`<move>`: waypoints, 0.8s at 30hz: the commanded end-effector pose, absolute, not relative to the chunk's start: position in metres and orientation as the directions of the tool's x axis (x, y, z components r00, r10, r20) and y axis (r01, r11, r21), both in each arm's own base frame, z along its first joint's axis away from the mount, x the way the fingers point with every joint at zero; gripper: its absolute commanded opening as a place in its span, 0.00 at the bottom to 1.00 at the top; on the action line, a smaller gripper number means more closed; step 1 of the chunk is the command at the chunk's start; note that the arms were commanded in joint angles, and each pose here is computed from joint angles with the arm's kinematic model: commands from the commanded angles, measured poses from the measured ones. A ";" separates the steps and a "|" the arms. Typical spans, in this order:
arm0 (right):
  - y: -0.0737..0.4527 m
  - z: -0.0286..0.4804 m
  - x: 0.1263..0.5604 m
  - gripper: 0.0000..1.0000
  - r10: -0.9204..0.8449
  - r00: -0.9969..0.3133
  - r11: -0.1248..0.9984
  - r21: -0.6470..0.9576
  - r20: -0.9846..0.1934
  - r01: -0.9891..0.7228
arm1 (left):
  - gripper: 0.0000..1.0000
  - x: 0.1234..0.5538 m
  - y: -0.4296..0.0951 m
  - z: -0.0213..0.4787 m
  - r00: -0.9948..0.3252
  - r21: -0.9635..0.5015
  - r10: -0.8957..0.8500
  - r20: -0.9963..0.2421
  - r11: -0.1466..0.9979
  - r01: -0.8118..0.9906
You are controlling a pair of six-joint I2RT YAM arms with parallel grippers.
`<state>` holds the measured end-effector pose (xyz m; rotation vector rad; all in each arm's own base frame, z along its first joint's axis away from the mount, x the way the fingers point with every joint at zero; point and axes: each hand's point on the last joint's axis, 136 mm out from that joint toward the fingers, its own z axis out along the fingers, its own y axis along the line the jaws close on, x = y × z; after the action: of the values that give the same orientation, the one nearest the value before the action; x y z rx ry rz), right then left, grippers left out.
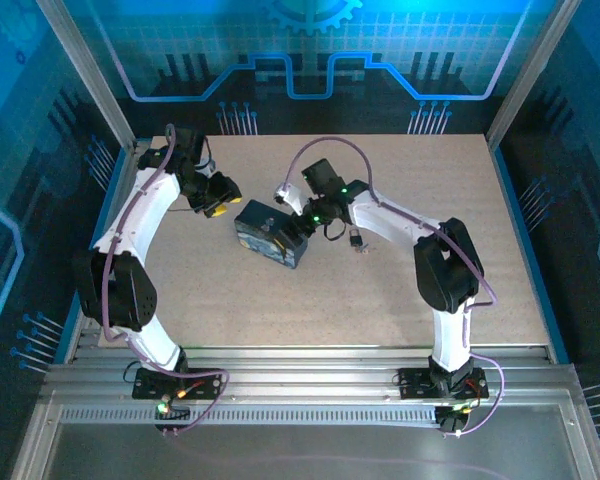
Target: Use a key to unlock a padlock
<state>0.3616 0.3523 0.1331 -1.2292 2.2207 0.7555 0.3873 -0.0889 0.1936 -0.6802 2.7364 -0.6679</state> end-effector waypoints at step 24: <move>0.343 0.146 0.359 1.00 -0.568 -0.462 0.458 0.205 -0.681 -0.865 | 0.42 0.377 -0.086 0.195 -0.871 -0.488 -0.474 -0.128 0.795 -0.361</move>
<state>0.3608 0.3392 0.1320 -1.0704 2.2543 0.8862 0.3825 -0.0881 0.1858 -0.6857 2.7579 -0.6600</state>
